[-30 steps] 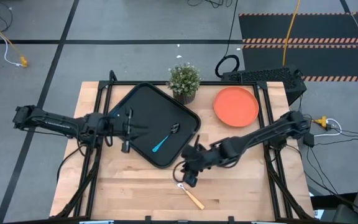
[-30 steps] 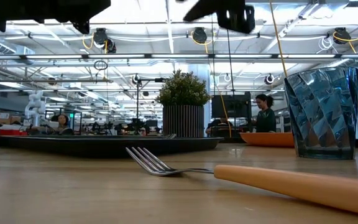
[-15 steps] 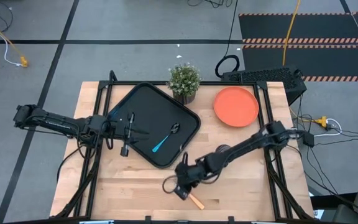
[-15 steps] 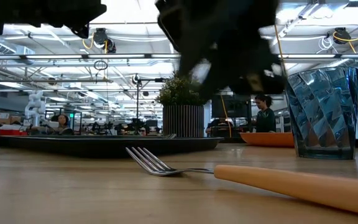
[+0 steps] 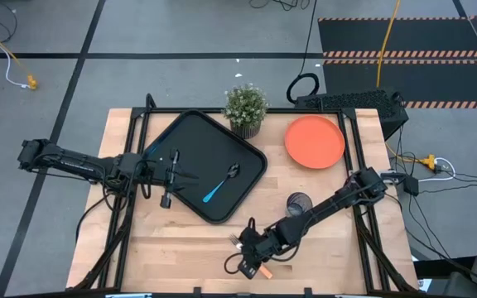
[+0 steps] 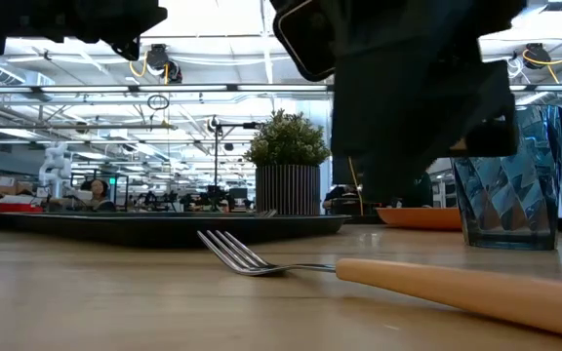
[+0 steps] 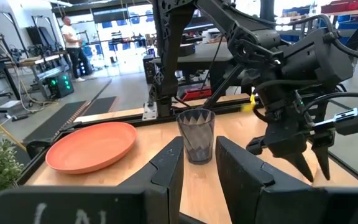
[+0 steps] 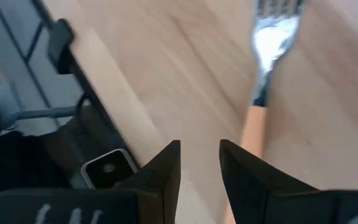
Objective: Pick and place plate/cup/fork/spoon on tray
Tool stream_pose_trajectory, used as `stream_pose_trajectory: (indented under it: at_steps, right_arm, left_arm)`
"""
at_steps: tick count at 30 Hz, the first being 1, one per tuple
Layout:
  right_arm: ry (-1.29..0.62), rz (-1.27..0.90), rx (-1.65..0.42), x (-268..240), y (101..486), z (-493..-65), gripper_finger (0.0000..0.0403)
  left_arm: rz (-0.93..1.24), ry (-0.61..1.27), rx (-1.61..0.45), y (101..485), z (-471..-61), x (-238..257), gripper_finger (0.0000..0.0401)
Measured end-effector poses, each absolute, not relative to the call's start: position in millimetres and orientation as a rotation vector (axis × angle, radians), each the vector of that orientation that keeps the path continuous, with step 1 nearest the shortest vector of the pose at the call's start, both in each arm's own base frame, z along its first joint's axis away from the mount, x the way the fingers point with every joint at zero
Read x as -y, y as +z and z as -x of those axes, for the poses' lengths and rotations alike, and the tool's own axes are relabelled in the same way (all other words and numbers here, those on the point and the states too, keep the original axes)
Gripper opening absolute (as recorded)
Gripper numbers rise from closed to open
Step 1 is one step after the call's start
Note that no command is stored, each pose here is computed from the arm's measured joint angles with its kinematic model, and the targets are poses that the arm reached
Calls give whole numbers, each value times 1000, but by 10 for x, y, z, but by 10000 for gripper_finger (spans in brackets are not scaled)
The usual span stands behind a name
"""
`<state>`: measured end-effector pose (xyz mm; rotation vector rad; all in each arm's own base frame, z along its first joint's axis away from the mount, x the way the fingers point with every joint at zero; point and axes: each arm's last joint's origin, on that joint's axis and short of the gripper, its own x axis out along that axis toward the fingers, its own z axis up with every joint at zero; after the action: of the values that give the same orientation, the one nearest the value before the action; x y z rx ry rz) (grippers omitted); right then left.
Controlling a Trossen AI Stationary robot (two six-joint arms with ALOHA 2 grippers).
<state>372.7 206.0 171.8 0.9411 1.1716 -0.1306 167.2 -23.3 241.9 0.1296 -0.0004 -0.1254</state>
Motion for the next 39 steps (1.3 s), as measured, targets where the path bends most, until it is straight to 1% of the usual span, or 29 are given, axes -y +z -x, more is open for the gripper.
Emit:
stream_pose_trajectory:
  at_steps: [6, 11, 16, 20, 26, 30, 34, 39]
  right_arm:
    - [-171, -861, -1186, -2036, 1686, -3684, 105]
    - [-166, -861, -1178, -2015, 1687, -3705, 105]
    - [-106, -855, -1183, -2125, 1487, -3774, 104]
    - [-107, -811, -1219, -2172, 1436, -3836, 100]
    - [-141, -766, -1253, -2128, 1456, -3842, 76]
    - [-140, -767, -1242, -2113, 1554, -3820, 67]
    - [-152, -759, -1190, -2091, 1688, -3806, 68]
    - [-155, -740, -1194, -2081, 1699, -3793, 89]
  left_arm:
    - [-122, -126, -14, 2406, -1671, 233, 97]
    - [-121, -127, -25, 2396, -1671, 232, 97]
    - [-127, -128, -44, 2378, -1670, 232, 97]
    - [-129, -128, -41, 2382, -1671, 232, 97]
    - [-130, -128, -41, 2383, -1671, 232, 97]
    - [-129, -128, -41, 2383, -1671, 232, 97]
    - [-126, -128, -42, 2382, -1671, 232, 97]
    - [-126, -128, -42, 2382, -1671, 232, 97]
